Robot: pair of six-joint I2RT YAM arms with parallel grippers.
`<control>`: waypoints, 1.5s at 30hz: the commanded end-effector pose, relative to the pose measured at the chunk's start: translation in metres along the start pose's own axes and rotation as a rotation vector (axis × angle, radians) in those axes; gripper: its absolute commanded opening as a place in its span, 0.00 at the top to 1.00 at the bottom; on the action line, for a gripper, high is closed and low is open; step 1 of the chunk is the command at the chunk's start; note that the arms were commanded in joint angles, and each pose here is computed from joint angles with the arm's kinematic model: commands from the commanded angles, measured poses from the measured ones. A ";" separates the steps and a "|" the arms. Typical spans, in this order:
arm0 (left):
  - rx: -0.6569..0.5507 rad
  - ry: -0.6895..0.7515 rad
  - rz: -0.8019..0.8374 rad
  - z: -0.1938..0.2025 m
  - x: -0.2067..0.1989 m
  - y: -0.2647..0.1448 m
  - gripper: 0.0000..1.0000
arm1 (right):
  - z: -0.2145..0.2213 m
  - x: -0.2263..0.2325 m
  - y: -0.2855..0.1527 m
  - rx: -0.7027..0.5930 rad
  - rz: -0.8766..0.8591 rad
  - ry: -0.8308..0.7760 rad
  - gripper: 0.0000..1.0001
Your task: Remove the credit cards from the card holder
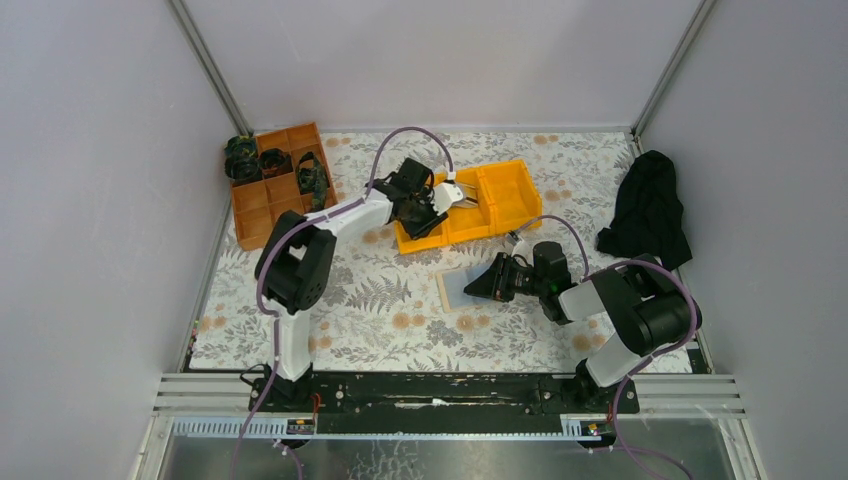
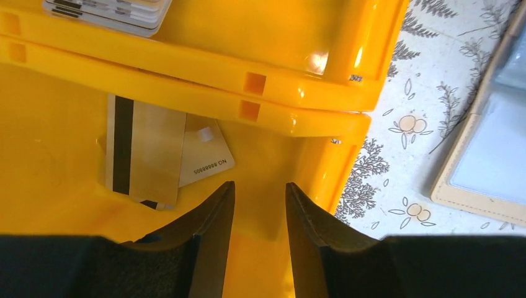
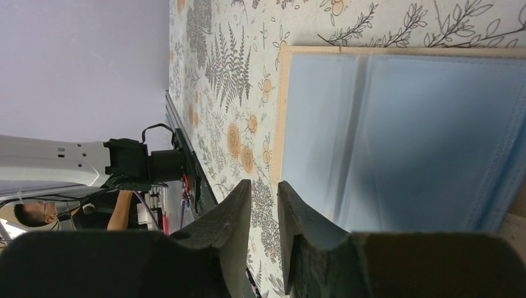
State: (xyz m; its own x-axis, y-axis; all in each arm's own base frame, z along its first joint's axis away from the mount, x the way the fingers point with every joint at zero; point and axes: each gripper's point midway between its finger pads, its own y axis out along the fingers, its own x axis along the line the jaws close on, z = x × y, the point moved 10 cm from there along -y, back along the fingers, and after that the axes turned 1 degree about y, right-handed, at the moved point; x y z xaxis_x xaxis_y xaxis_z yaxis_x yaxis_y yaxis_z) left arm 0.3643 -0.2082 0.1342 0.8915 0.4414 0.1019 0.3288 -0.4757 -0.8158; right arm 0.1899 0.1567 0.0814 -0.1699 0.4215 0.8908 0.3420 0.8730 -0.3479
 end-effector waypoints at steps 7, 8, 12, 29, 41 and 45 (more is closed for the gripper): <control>0.115 -0.008 -0.077 0.011 0.010 0.029 0.57 | -0.009 0.010 0.004 -0.012 -0.058 -0.052 0.70; 0.121 -0.009 -0.082 0.011 0.012 0.032 0.57 | -0.009 0.010 0.004 -0.011 -0.057 -0.053 0.70; 0.132 -0.015 -0.084 0.012 0.015 0.041 0.57 | -0.009 0.009 0.004 -0.011 -0.053 -0.053 0.70; 0.082 -0.074 -0.348 0.008 0.045 0.047 0.56 | -0.009 0.005 0.006 -0.004 -0.036 -0.046 0.70; -0.133 -0.059 -0.372 -0.027 0.031 -0.010 0.56 | -0.009 0.005 0.007 0.001 -0.054 -0.041 0.70; -0.194 -0.086 -0.407 -0.038 0.025 -0.028 0.56 | -0.009 0.006 0.007 0.004 -0.065 -0.045 0.70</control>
State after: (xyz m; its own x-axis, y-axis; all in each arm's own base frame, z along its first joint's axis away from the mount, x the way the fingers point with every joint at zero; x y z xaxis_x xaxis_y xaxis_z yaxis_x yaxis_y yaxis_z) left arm 0.3899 -0.2030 0.1463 0.7033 0.6299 0.3296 0.6199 -0.3165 -0.7180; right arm 0.1923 0.1577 0.0757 -0.1531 0.4256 0.8919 0.3355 0.8713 -0.3582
